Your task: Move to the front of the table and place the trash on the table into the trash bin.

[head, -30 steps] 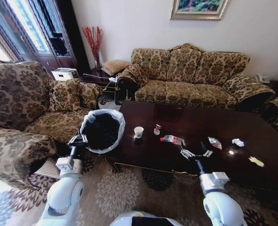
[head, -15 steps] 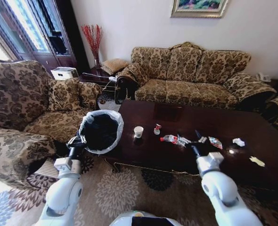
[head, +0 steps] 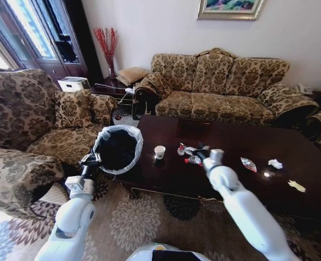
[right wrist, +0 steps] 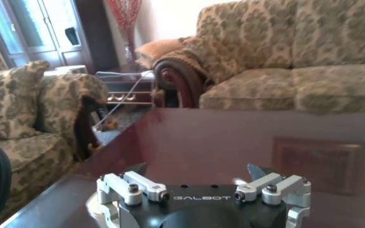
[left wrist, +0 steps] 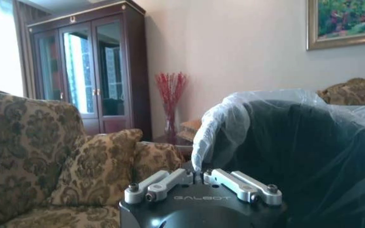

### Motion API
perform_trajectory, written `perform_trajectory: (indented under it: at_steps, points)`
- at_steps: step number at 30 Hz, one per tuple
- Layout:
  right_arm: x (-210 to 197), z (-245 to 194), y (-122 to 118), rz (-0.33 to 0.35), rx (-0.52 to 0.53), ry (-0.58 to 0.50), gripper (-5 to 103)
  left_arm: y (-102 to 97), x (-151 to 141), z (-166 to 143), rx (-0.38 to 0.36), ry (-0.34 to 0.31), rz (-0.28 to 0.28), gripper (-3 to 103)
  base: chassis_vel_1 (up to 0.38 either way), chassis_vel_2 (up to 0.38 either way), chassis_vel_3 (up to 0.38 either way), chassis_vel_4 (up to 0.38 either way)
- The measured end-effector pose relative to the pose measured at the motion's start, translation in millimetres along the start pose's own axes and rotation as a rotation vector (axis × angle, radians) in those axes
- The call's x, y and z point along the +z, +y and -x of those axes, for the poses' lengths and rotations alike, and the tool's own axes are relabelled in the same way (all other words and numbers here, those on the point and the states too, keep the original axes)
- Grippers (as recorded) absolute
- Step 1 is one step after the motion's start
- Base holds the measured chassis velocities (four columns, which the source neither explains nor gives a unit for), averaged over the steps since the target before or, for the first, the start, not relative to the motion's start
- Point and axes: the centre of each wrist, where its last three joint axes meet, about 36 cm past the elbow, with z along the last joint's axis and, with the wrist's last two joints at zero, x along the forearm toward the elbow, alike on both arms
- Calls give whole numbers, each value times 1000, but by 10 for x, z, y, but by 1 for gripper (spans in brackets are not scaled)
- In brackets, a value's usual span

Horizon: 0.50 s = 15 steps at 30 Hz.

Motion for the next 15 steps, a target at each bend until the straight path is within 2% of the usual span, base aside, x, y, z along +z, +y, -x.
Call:
perform_trajectory:
  at_steps: [4,7,12,15]
  points:
    - [163,286,179,-35,-39,13,100,21,-10,90,-15,-12,-7,3,0,0,0,0]
    - [473,380,278,-109,-121,19,100,39,29,147,-20,-7,-6,3,0,0,0,0]
    - [678,351,404,-115,-175,48,100,44,49,155,-21,-1,-6,3,0,0,0,0]
    - [814,394,431,-149,-190,56,100,42,55,155,-21,1,-6,3,0,0,0,0]
